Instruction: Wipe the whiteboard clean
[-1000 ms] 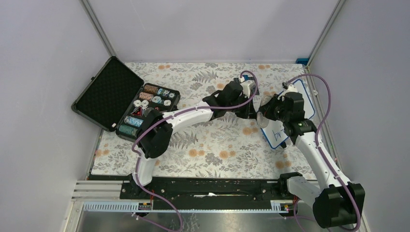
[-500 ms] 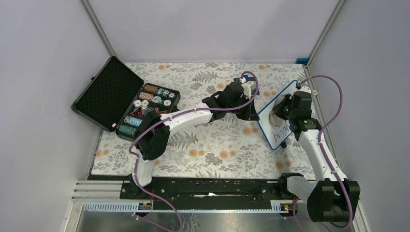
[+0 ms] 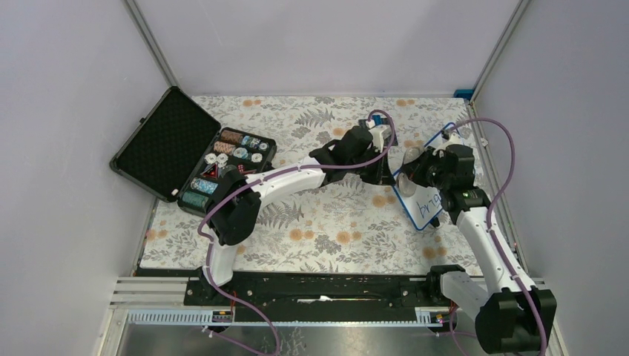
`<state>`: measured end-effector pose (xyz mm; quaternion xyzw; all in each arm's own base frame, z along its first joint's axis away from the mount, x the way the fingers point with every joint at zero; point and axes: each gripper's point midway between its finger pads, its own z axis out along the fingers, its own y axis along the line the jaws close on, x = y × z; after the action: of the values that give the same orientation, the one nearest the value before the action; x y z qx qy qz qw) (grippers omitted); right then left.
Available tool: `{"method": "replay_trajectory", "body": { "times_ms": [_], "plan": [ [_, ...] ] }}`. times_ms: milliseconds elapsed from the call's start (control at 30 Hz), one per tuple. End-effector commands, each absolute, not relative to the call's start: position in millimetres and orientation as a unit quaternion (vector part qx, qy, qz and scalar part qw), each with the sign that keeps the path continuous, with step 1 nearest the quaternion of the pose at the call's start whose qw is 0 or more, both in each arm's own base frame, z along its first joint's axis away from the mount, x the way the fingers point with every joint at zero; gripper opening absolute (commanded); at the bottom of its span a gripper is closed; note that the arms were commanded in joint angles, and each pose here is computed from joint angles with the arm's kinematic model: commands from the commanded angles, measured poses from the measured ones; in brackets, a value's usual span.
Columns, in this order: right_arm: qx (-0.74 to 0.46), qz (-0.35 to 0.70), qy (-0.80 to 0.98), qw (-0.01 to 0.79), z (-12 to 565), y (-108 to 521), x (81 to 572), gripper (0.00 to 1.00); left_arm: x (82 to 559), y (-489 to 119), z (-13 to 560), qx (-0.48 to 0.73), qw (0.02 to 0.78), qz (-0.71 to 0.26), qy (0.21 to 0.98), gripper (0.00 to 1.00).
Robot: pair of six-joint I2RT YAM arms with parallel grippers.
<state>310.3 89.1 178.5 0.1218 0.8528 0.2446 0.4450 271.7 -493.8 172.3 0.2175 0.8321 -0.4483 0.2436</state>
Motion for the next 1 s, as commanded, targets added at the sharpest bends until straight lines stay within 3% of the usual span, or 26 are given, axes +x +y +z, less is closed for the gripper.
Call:
{"method": "replay_trajectory", "body": {
  "times_ms": [0,100,233,433,767,967],
  "plan": [
    [0.215,0.228,0.857,0.409,150.7,53.2,310.0,0.00,260.6,-504.3,217.0,0.244,0.283,-0.488,0.788,0.00],
    [0.284,0.158,0.863,0.387,123.8,10.6,299.9,0.00,259.8,-504.9,219.8,0.243,0.284,-0.492,0.786,0.00],
    [0.309,0.139,0.865,0.370,102.8,-7.7,286.8,0.00,260.9,-505.4,223.2,0.239,0.288,-0.495,0.784,0.00],
    [0.206,0.228,0.860,0.407,138.4,28.1,300.2,0.00,265.9,-508.1,222.1,0.218,0.290,-0.499,0.786,0.00],
    [0.096,0.351,0.843,0.396,188.3,120.1,304.2,0.00,267.7,-516.8,222.7,0.202,0.274,-0.513,0.788,0.00],
    [0.164,0.267,0.860,0.403,157.4,82.0,311.5,0.00,265.6,-515.6,222.8,0.204,0.270,-0.513,0.789,0.00]
  ]
}}
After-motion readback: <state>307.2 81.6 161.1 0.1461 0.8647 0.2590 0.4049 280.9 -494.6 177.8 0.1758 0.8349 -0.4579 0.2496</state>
